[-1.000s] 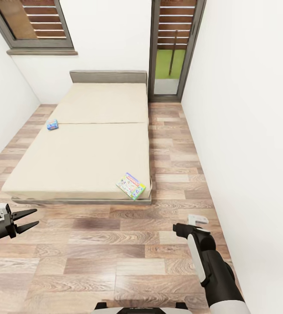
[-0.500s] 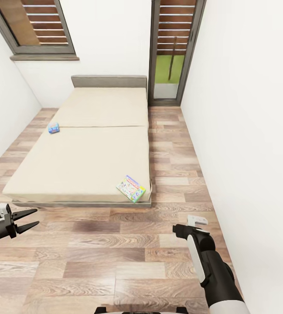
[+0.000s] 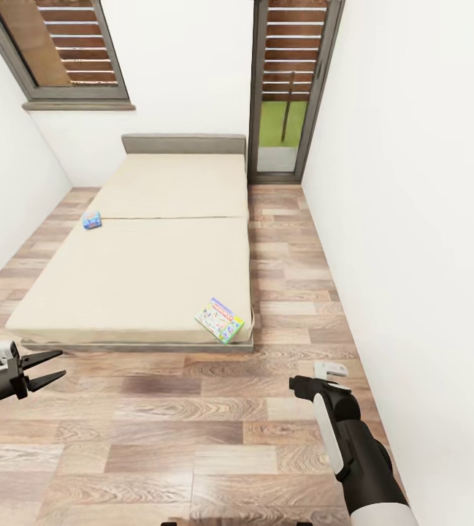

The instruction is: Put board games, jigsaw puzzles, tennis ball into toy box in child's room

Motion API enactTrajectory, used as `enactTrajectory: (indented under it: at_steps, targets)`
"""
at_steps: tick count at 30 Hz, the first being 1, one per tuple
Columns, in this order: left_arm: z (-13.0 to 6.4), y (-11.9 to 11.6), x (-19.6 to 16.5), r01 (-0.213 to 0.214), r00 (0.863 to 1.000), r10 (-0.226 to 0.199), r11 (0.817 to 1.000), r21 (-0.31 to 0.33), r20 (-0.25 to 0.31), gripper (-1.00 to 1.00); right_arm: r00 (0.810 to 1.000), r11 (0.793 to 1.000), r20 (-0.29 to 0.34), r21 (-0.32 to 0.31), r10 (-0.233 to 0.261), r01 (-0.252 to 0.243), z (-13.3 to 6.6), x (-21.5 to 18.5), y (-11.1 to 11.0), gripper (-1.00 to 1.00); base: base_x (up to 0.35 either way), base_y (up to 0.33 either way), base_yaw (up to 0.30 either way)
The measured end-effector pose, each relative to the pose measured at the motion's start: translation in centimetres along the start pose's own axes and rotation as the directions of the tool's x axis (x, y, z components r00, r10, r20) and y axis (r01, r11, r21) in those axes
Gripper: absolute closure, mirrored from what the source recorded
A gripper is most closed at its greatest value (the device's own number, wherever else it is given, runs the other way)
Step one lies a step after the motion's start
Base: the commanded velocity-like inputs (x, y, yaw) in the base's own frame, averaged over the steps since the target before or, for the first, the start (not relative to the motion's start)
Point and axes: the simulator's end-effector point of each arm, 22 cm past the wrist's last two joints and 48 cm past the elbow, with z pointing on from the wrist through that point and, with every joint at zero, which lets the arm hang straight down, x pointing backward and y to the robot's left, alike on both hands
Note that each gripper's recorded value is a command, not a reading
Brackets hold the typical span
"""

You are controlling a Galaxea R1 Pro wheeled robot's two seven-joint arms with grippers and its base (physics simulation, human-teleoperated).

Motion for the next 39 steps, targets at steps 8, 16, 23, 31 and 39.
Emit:
enactTrajectory:
  at_steps: [8,16,23,31,39]
  targets:
    - [-0.2,-0.6,-0.2,-0.010,1.000,0.010,1.000,0.007,0.004,-1.00,1.000,1.000,0.012,-0.002,0.001,-0.001,-0.5,-0.5,0.1,-1.00,0.000,0.000,0.000]
    - [-0.4,-1.3,-0.3,-0.020,1.000,0.020,1.000,0.014,0.008,-1.00,1.000,1.000,0.024,-0.004,0.001,-0.001,-0.9,-1.1,0.1,-1.00,0.000,0.000,0.000]
    - [-0.5,-1.8,-0.4,-0.028,1.000,0.027,0.999,0.020,0.012,-1.00,0.999,1.000,0.035,-0.006,0.002,-0.002,-1.3,-1.5,0.2,-1.00,0.000,0.000,0.000]
    - [-0.6,-2.5,-0.5,-0.036,0.999,0.036,0.999,0.029,0.015,-1.00,0.999,1.000,0.048,-0.009,0.003,-0.003,-1.8,-2.1,0.3,-1.00,0.000,0.000,0.000]
    - [-0.8,-3.1,-0.6,-0.046,0.999,0.045,0.998,0.037,0.019,-1.00,0.998,1.000,0.059,-0.011,0.003,-0.003,-2.3,-2.5,0.3,-1.00,0.000,0.000,0.000]
